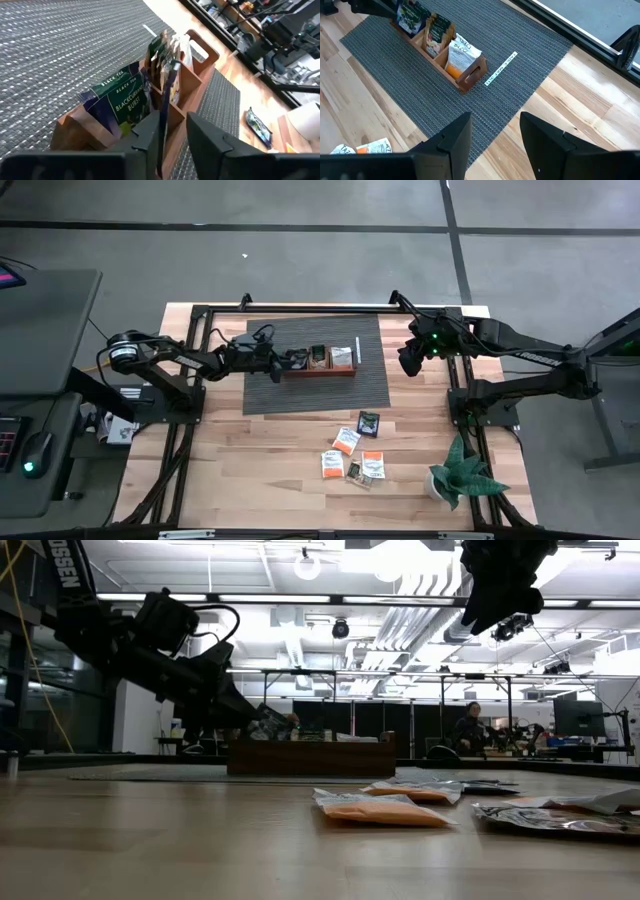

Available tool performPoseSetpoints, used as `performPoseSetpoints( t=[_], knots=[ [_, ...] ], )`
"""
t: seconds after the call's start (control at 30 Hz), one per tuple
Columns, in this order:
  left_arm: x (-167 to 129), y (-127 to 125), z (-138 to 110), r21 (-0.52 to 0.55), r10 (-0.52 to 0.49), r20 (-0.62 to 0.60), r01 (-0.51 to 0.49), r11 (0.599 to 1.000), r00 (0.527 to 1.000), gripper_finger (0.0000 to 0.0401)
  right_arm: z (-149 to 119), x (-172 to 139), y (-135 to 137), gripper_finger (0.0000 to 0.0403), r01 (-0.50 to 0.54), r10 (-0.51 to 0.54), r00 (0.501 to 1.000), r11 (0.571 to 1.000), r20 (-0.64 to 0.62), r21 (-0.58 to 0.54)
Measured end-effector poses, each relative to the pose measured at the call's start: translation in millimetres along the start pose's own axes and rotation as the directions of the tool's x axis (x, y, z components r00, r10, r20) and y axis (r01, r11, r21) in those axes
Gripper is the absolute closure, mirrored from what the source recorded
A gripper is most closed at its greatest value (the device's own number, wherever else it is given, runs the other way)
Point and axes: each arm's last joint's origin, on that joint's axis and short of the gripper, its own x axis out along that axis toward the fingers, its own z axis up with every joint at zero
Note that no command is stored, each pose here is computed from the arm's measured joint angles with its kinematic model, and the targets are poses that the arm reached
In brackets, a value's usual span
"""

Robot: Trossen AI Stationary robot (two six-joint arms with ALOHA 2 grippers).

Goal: Pick & Place Tea
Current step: Put the violet tea bag into the left section of the wooden organizer

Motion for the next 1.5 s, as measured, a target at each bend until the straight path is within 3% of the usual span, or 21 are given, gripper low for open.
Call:
performPoseSetpoints(
  t=[0.17, 0.67, 1.23, 1.5],
  knots=[
    [0.0, 0.6, 0.8, 0.000, 0.029, 0.020, -0.029, 1.000, 0.999, 0.0281, 0.0, 0.0, 0.0, 0.0238, 0.000, 0.000, 1.000, 1.000, 0.000, 0.000],
    [-2.7, 5.1, 4.9, 0.036, 0.201, 0.129, -0.207, 0.978, 0.971, 0.0279, 0.0, 0.0, 0.1, 0.0237, -0.003, 0.003, 1.000, 1.000, -0.001, 0.002],
    [-2.7, 4.6, 5.2, 0.052, 0.192, 0.129, -0.200, 0.978, 0.973, 0.0296, 0.0, 0.0, 0.2, 0.0237, -0.004, 0.004, 1.000, 1.000, -0.001, 0.003],
    [-3.0, 5.3, 5.9, 0.136, 0.222, 0.149, -0.242, 0.961, 0.964, 0.0297, 0.1, 0.0, 0.2, 0.0237, -0.004, 0.004, 1.000, 1.000, 0.000, 0.022]
  ],
)
